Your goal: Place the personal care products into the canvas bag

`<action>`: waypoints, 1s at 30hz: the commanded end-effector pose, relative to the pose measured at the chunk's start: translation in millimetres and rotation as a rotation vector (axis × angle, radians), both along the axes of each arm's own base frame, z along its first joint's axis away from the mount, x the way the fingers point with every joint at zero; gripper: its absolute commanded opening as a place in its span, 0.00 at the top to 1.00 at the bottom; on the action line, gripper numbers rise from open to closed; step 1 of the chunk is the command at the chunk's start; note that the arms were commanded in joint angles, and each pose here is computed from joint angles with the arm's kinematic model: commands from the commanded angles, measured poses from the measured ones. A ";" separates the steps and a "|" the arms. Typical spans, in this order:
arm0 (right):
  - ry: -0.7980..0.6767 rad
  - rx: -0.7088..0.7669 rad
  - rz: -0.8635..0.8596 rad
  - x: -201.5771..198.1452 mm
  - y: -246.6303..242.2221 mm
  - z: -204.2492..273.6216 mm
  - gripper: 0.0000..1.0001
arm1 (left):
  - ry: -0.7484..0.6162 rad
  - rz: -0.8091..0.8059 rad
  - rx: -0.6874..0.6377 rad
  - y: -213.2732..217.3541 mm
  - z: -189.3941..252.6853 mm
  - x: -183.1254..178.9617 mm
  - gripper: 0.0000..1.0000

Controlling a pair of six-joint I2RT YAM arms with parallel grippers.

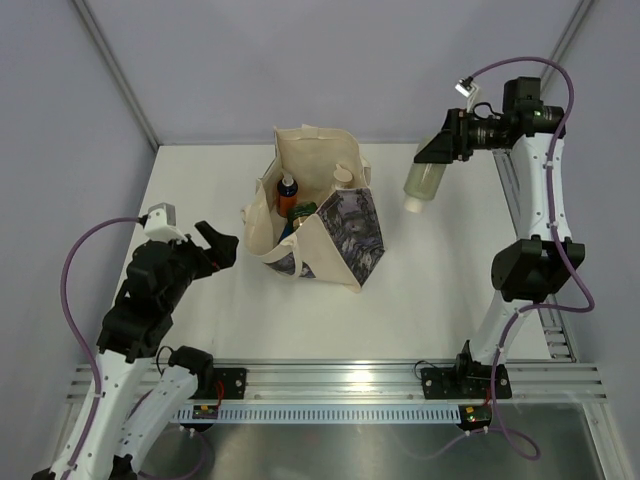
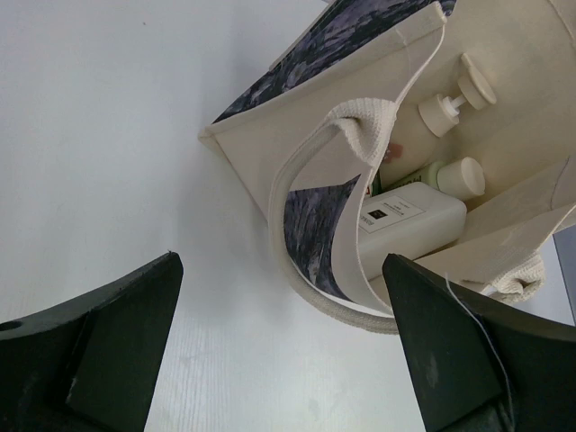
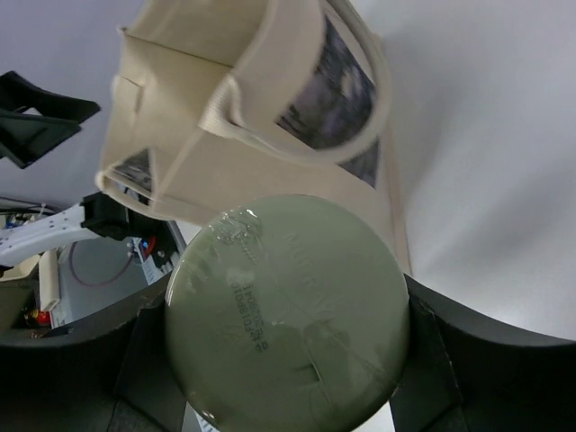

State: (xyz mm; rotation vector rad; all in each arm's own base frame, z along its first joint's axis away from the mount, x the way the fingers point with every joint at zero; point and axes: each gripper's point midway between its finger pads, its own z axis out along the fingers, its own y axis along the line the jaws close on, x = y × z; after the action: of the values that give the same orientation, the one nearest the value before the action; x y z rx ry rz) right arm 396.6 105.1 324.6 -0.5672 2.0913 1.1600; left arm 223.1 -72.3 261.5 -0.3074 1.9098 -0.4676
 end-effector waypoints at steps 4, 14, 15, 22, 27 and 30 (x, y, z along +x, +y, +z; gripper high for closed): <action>-0.267 0.193 0.231 -53.5 89.0 132.6 1.00 | -0.066 -0.006 0.009 -0.4 28.2 6.7 0.01; -0.440 0.342 0.282 -43.8 205.1 197.3 1.00 | -0.064 -0.016 0.000 -2.1 26.9 4.0 0.01; -0.446 0.345 0.271 -37.9 220.2 194.4 1.00 | -0.064 -0.018 0.001 -2.1 27.1 3.3 0.01; -0.483 0.115 0.207 0.7 250.2 113.9 1.00 | -0.061 -0.034 -0.010 -3.3 19.5 -4.5 0.01; -0.461 -0.097 0.225 0.7 244.1 55.8 1.00 | -0.065 -0.029 0.008 -0.3 11.9 -5.8 0.01; -0.442 -0.193 0.256 -11.0 238.5 31.6 1.00 | -0.071 -0.030 0.038 1.9 11.4 -4.6 0.01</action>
State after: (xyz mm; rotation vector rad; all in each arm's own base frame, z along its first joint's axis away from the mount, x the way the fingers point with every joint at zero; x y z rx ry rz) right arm 404.6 351.1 337.8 -0.9824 1.8769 1.0040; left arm 215.2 -70.3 268.0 -0.2753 1.8831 -0.4686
